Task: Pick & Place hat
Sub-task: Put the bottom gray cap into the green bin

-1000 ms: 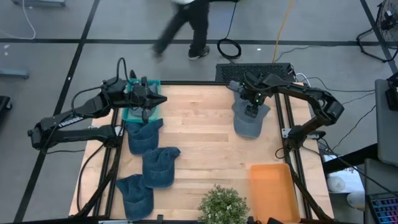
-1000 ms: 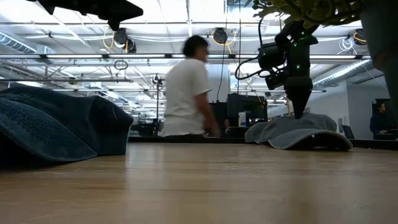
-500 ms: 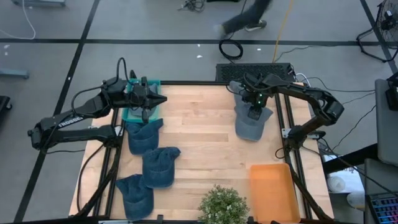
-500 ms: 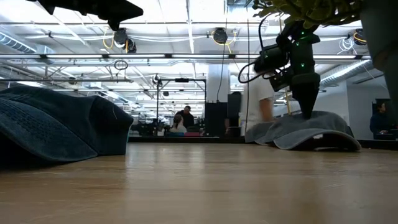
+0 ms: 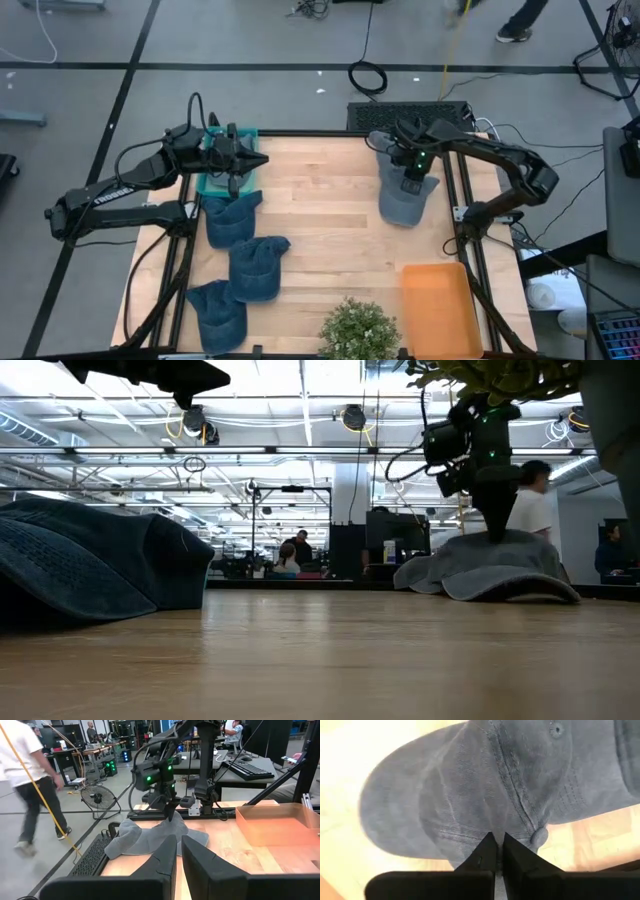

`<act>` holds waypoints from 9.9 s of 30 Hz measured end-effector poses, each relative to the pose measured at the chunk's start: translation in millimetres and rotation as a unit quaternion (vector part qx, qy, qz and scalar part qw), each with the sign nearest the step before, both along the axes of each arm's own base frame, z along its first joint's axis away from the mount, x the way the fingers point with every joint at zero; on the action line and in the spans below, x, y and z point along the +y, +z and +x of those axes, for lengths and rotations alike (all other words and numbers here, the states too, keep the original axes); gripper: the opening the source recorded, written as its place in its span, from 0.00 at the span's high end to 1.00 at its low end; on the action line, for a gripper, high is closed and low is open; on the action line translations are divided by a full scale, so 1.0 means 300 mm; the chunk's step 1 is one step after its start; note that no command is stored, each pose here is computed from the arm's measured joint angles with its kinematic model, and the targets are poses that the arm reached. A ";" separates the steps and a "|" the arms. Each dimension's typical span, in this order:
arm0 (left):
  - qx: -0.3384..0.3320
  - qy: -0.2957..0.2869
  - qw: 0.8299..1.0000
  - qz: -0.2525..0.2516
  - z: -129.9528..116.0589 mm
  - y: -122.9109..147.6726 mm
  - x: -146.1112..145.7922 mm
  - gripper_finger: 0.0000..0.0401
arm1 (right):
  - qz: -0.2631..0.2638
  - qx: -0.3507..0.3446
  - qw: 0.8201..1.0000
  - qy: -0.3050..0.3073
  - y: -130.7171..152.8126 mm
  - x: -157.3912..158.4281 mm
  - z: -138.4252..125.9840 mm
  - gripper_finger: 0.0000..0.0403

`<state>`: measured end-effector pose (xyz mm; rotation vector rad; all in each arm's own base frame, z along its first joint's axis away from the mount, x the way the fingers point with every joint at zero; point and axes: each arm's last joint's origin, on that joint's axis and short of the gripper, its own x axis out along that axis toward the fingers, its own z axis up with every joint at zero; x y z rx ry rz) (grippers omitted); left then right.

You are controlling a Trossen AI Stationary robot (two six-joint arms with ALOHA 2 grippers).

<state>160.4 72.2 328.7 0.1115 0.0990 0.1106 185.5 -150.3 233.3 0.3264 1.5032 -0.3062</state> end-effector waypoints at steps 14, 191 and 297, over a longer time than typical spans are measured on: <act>0.000 0.000 1.000 0.000 0.000 0.000 0.000 0.91 | -0.107 -0.202 0.973 -0.024 0.239 0.188 -0.075 1.00; 0.053 -0.115 0.837 -0.532 0.701 -0.177 0.098 0.64 | -0.527 -0.283 0.659 0.456 0.196 0.534 0.229 1.00; 0.361 -0.067 0.930 0.006 0.467 0.263 0.084 0.99 | -0.338 -0.602 0.723 -0.008 0.122 0.439 -0.376 0.44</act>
